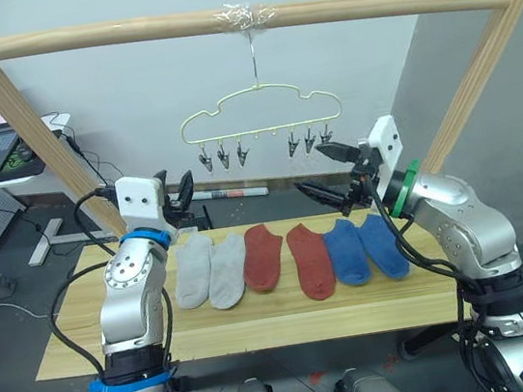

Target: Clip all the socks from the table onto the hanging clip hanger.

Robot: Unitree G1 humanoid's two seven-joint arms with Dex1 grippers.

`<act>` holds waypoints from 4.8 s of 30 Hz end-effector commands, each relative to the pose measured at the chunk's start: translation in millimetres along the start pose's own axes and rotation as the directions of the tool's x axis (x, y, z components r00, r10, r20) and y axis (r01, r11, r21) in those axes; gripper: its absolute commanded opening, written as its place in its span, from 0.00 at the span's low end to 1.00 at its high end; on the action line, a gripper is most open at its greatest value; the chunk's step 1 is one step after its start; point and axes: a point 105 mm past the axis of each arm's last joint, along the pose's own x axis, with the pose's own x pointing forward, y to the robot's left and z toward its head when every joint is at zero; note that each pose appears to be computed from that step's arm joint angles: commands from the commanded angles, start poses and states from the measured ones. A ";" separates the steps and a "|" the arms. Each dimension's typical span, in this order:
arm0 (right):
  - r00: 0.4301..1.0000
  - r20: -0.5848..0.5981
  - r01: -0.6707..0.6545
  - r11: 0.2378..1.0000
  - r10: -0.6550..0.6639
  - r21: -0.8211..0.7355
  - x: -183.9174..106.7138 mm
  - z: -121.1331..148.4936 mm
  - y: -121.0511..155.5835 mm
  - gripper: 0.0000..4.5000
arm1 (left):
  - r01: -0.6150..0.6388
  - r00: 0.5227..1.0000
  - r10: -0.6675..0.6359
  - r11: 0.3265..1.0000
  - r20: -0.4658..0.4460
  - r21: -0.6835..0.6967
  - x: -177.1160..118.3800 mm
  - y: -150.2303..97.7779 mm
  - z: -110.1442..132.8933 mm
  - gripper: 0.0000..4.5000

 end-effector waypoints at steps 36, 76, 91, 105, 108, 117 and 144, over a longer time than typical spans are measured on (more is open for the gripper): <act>0.981 0.120 -0.151 0.988 0.154 -0.034 32.2 45.0 41.5 1.00 | 0.002 0.998 0.001 0.999 0.064 -0.037 49.9 -19.6 -6.4 0.28; 0.986 0.120 -0.115 0.993 0.117 -0.026 31.3 47.8 34.0 1.00 | -0.058 0.991 0.060 0.998 0.121 -0.021 69.1 -2.6 9.7 0.82; 0.988 0.120 -0.099 0.995 0.101 -0.024 32.3 46.6 30.2 1.00 | 0.011 0.987 -0.005 0.999 0.158 -0.035 76.8 -18.8 21.0 0.82; 0.988 0.122 -0.089 0.996 0.091 -0.021 32.3 46.4 28.1 1.00 | 0.024 0.988 -0.018 0.999 0.155 -0.038 76.3 -19.4 19.5 0.43; 0.988 0.123 -0.088 0.996 0.090 -0.020 32.2 46.4 28.1 1.00 | 0.038 0.987 -0.033 0.999 0.156 -0.030 76.5 -22.3 19.8 0.43; 0.988 0.125 -0.085 0.996 0.086 -0.015 32.1 46.8 27.0 1.00 | 0.033 0.987 -0.029 0.999 0.159 -0.020 76.8 -21.0 20.9 0.43; 0.989 0.125 -0.079 0.997 0.080 -0.012 31.0 45.8 25.3 1.00 | 0.050 0.989 -0.052 0.999 0.139 0.021 79.2 -21.4 24.3 0.04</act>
